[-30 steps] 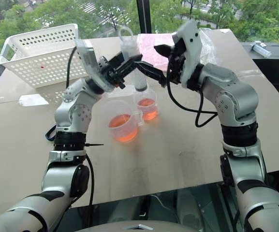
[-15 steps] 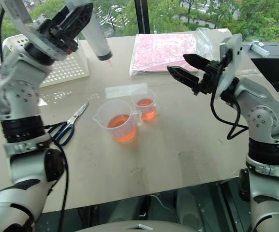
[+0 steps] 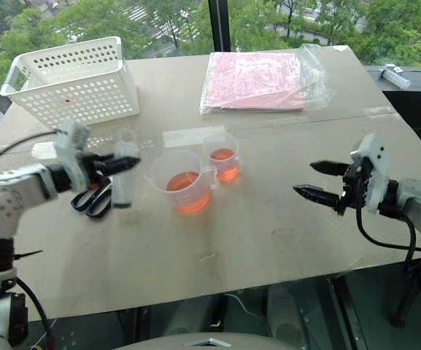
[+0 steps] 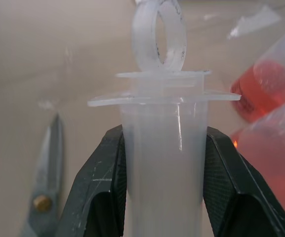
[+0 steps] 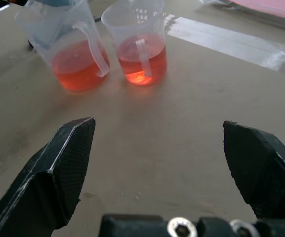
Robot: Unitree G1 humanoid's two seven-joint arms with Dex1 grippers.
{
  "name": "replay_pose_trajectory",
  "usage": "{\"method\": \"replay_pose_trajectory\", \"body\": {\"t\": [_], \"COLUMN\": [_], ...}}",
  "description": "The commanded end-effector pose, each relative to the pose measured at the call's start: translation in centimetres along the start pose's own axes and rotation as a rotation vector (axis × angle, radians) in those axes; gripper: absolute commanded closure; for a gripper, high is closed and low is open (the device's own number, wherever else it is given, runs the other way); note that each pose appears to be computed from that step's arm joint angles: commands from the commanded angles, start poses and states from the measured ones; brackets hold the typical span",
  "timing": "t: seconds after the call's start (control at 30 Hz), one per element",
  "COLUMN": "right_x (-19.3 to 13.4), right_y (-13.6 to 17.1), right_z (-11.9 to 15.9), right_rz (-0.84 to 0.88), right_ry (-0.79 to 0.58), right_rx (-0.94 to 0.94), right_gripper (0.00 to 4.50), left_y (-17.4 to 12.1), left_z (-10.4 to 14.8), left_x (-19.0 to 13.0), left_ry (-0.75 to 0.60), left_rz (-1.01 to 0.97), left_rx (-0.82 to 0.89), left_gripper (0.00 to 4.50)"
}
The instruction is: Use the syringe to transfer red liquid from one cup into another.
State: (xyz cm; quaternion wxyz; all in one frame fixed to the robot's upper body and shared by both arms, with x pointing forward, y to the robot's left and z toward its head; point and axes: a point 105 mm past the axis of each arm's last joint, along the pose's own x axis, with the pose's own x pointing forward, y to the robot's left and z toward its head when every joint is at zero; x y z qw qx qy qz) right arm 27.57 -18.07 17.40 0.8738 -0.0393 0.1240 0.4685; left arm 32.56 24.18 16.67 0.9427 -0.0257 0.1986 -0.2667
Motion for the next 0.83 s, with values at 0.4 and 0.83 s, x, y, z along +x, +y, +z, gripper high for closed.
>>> {"method": "replay_pose_trajectory", "body": {"t": [0.4,0.83], "right_x": [-1.2,-3.2], "right_y": [0.4,2.2], "right_z": [-2.5,-7.2], "right_rz": [-0.045,-0.054], "right_ry": [0.010,-0.017], "right_rx": [-0.167,-0.120], "right_gripper": [0.00,0.00], "left_y": [-2.9,-5.6], "left_z": [2.7,-9.0], "left_x": [-2.9,-8.6], "left_ry": [-0.193,-0.086], "left_rz": [-0.047,-0.162], "left_rx": [0.424,0.436], "left_gripper": [0.06,0.06]}}
